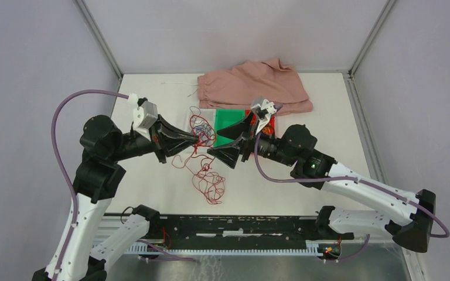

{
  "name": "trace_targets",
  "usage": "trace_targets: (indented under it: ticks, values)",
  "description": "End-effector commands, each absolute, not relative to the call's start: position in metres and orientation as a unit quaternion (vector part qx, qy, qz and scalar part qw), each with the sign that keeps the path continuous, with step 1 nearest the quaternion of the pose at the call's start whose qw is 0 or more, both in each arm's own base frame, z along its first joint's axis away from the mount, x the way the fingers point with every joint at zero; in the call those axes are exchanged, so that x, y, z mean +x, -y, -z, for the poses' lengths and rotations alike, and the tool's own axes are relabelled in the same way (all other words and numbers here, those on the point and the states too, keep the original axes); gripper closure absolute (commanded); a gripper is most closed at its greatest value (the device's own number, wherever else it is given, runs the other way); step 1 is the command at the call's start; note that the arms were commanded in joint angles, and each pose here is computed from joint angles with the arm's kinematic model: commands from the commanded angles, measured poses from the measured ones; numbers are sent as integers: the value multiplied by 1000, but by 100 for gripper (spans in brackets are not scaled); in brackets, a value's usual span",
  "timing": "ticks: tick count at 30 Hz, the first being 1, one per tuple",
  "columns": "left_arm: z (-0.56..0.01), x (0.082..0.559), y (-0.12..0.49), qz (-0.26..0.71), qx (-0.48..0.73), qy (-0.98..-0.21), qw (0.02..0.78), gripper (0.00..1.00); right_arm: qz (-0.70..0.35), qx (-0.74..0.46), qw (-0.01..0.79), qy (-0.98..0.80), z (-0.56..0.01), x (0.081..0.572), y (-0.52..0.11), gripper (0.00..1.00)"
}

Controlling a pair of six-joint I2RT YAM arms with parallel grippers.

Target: Untangle the cables

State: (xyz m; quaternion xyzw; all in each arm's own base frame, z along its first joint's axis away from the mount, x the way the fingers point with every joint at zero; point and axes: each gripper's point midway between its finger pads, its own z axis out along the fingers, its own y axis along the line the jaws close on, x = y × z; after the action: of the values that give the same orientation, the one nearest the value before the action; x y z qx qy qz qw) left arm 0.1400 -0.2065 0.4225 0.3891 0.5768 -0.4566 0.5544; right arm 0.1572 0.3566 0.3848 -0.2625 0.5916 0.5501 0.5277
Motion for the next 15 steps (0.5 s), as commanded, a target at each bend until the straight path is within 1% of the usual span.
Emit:
trace_targets:
  ticks: [1, 2, 4, 5, 6, 10, 11, 15]
  values:
    - [-412, 132, 206, 451, 422, -568, 543, 96, -594, -263, 547, -528, -444, 149, -360, 16]
    - [-409, 131, 206, 451, 425, -570, 540, 96, -593, -262, 548, -529, -446, 150, -361, 17]
    - [-404, 127, 206, 453, 428, -572, 534, 96, -593, -261, 551, -526, -451, 153, -362, 23]
    - [-402, 127, 205, 453, 428, -573, 532, 96, -596, -261, 551, -523, -456, 153, -362, 29]
    - [-400, 127, 205, 451, 429, -575, 531, 96, -600, -263, 550, -517, -460, 151, -363, 40]
    - [-394, 126, 204, 447, 432, -578, 529, 95, -610, -261, 540, -518, -469, 150, -365, 95]
    - [-393, 126, 204, 446, 432, -579, 529, 94, -610, -259, 538, -521, -469, 150, -364, 99]
    - [-389, 130, 202, 437, 430, -583, 533, 92, -617, -265, 526, -522, -475, 143, -362, 100]
